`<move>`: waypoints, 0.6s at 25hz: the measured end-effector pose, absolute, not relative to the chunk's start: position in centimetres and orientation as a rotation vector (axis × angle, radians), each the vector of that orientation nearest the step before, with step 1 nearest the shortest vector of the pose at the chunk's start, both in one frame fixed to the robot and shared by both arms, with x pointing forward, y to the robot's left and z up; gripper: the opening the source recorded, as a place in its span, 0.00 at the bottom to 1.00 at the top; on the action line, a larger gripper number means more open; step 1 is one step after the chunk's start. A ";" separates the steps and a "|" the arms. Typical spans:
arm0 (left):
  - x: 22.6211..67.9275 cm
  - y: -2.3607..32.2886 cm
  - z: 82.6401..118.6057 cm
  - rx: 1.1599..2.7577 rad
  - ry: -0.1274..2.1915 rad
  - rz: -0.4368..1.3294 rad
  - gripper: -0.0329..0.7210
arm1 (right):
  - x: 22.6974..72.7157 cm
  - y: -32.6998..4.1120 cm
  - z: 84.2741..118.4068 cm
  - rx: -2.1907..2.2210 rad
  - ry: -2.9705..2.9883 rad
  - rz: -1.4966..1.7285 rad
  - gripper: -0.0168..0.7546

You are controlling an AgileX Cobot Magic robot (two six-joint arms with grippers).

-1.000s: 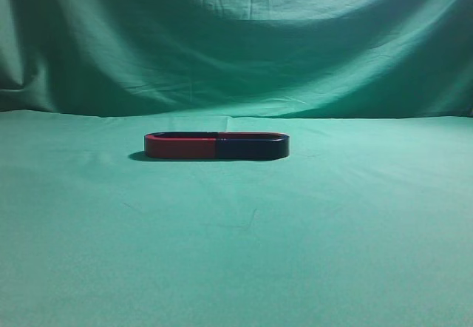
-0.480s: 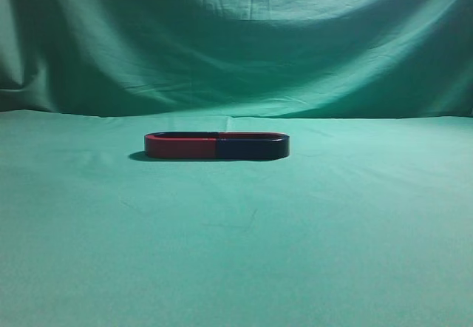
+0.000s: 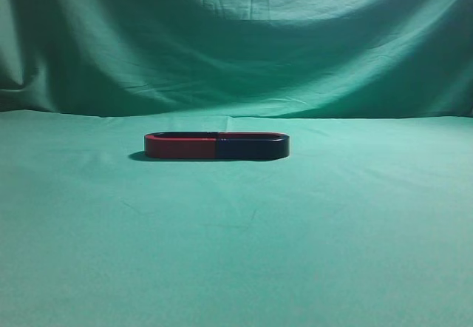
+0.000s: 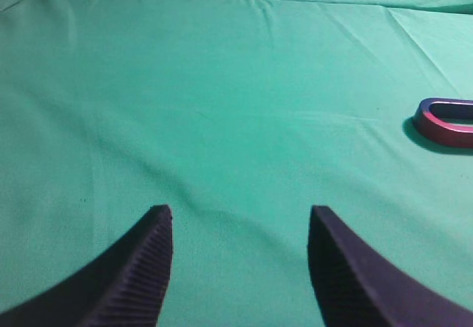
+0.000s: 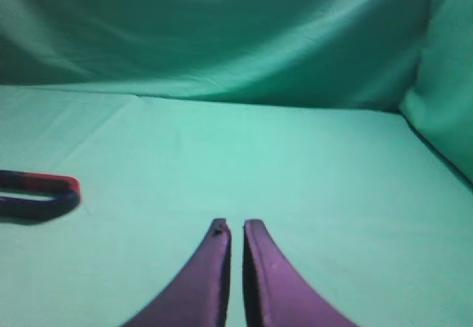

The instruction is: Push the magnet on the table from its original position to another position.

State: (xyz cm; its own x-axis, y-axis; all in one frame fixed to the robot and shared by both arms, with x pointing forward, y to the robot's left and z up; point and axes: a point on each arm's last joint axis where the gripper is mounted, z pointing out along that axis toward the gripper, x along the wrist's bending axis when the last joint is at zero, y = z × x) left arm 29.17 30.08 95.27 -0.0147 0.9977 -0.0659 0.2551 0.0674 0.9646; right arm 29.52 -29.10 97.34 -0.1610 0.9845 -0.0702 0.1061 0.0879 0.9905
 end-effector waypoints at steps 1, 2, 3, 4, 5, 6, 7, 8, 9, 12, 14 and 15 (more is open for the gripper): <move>29.2 30.1 95.3 1.341 1.432 1.030 0.57 | 29.5 -29.2 96.8 1.168 1.431 1.197 0.02; 29.2 30.1 95.3 1.341 1.432 1.030 0.57 | 29.4 -29.3 96.4 1.185 1.422 1.185 0.02; 29.2 30.1 95.3 1.341 1.432 1.030 0.57 | 29.5 -29.4 96.2 1.203 1.409 1.175 0.02; 29.2 30.1 95.3 1.341 1.432 1.030 0.57 | 29.5 -29.5 96.2 1.220 1.393 1.169 0.02; 29.2 30.1 95.3 1.341 1.432 1.030 0.57 | 29.5 -29.6 96.1 1.244 1.386 1.159 0.02; 29.2 30.1 95.3 1.341 1.432 1.030 0.57 | 29.4 -29.7 95.9 1.269 1.389 1.146 0.02; 29.2 30.1 95.3 1.341 1.432 1.030 0.57 | 29.4 -29.7 95.7 1.294 1.396 1.128 0.02; 29.2 30.1 95.3 1.341 1.432 1.030 0.57 | 29.3 -29.8 95.4 1.321 1.409 1.109 0.02; 29.2 30.1 95.3 1.341 1.432 1.030 0.57 | 29.3 -29.8 95.2 1.344 1.425 1.093 0.02; 29.2 30.1 95.3 1.341 1.432 1.030 0.57 | 29.2 -29.9 94.7 1.381 1.455 1.060 0.02; 29.2 30.1 95.3 1.341 1.432 1.030 0.57 | 29.1 -29.9 94.6 1.390 1.460 1.052 0.02; 29.2 30.1 95.3 1.341 1.432 1.030 0.57 | 29.1 -29.9 94.6 1.392 1.461 1.050 0.02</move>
